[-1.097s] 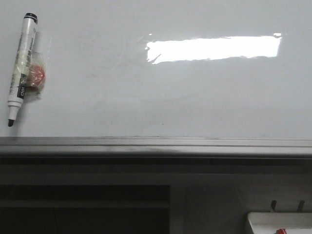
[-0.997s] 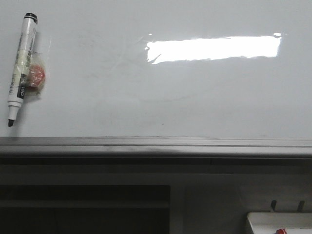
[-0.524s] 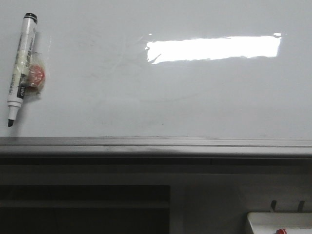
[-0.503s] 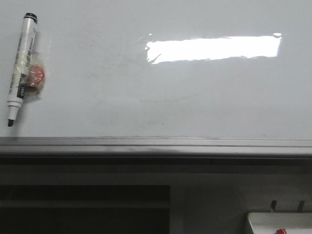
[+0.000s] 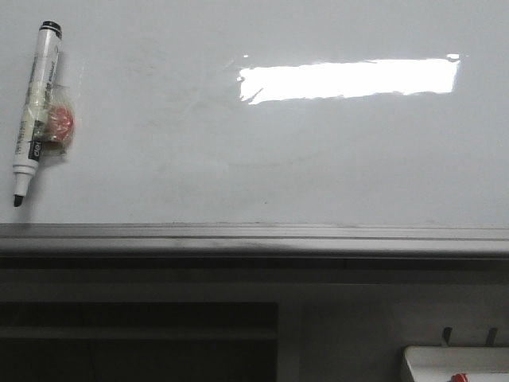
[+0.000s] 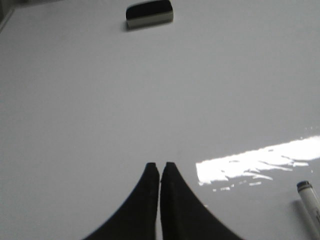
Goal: Write number 2 on whiteboard
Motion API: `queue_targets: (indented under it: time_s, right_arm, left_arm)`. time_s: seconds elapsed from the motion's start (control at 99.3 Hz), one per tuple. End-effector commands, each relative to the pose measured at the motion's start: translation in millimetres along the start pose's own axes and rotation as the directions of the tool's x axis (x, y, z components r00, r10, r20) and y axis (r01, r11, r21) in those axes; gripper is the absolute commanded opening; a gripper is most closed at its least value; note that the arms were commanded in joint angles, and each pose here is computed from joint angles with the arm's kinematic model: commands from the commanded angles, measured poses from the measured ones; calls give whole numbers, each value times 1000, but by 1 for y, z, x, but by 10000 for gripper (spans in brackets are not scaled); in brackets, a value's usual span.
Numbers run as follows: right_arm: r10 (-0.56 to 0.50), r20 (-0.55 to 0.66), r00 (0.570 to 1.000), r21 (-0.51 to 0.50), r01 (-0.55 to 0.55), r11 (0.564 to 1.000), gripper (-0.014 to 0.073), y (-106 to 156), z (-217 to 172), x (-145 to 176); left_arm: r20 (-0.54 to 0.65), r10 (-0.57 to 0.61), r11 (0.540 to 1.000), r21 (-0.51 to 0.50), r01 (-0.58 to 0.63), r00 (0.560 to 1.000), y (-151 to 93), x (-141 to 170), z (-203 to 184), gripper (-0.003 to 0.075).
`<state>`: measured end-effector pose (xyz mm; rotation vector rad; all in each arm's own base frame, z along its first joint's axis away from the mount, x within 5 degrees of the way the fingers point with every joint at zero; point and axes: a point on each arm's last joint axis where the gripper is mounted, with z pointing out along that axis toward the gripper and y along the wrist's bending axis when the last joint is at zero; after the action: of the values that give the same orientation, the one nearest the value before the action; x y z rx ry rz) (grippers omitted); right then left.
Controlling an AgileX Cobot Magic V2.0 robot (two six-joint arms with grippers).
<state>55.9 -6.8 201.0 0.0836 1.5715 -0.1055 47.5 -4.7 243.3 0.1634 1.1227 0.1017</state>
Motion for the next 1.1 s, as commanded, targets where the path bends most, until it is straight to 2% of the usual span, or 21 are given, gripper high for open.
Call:
queue_targets:
  time_s: [0.0, 0.191, 0.473, 0.534, 0.604, 0.745, 0.876, 0.936, 1.087]
  right_arm:
    - [-3, 163, 987, 6, 3, 1000, -53, 0, -2, -8]
    - [-4, 253, 967, 7, 2, 1000, -53, 0, -3, -17]
    - [-4, 308, 951, 8, 2, 1000, -53, 0, -5, -22]
    - [12, 300, 954, 5, -14, 1000, -53, -1, -5, -23]
    - [66, 227, 972, -14, -65, 998, -53, 0, -5, -25]
    - [67, 71, 995, -17, -66, 998, -53, 0, -10, -44]
    - [65, -98, 993, -10, -66, 998, -53, 0, -16, -63]
    - [85, -116, 990, -17, -88, 996, -53, 1, -17, -75]
    - [161, -78, 984, -48, -165, 985, -53, 4, -17, -85]
  left_arm:
    - [125, -6, 1000, -22, 9, 992, 1, -9, -4, -20]
    - [130, -6, 1000, -22, 9, 991, 2, -10, -4, -20]
    - [198, -9, 999, -34, 16, 980, 3, -16, -5, -20]
    - [194, -22, 999, -39, 31, 981, 4, -16, -4, -20]
    - [178, -56, 998, -32, 62, 982, 4, -19, -3, -21]
    - [65, -70, 997, -24, 72, 995, 10, -46, 5, -21]
    - [-151, -78, 997, -6, 78, 985, 16, -69, 13, -21]
    - [-209, -99, 995, -1, 101, 973, 17, -76, 19, -20]
    - [-255, -186, 981, -2, 192, 949, 16, -80, 31, -15]
